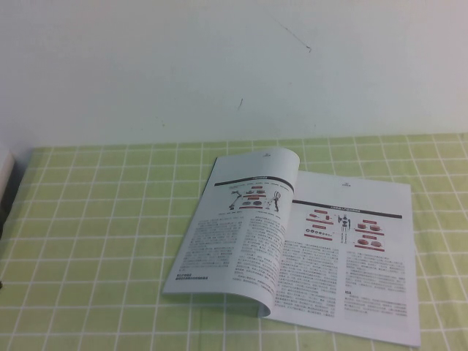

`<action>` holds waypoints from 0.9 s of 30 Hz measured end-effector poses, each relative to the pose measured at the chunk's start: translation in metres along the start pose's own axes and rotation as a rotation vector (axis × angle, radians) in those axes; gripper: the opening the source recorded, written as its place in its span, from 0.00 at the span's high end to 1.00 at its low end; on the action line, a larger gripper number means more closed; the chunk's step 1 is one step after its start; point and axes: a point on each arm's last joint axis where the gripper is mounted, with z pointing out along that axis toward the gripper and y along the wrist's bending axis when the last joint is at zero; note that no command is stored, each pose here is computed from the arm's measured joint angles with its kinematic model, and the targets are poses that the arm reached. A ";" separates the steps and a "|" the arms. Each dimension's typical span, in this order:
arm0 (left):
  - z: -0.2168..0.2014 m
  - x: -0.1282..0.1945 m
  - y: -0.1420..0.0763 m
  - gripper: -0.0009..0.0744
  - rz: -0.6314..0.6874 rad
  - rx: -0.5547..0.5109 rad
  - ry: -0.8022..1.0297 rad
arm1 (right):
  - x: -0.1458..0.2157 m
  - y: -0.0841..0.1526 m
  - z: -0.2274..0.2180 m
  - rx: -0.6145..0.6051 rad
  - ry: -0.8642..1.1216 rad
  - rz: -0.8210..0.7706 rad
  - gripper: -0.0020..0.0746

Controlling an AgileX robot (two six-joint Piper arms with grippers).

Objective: Close book
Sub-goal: 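Close the open booklet and leave it lying on the table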

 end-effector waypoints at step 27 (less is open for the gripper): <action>0.215 0.018 -0.092 0.99 -0.090 0.596 0.709 | 0.002 0.053 0.189 -0.327 0.334 -0.135 0.98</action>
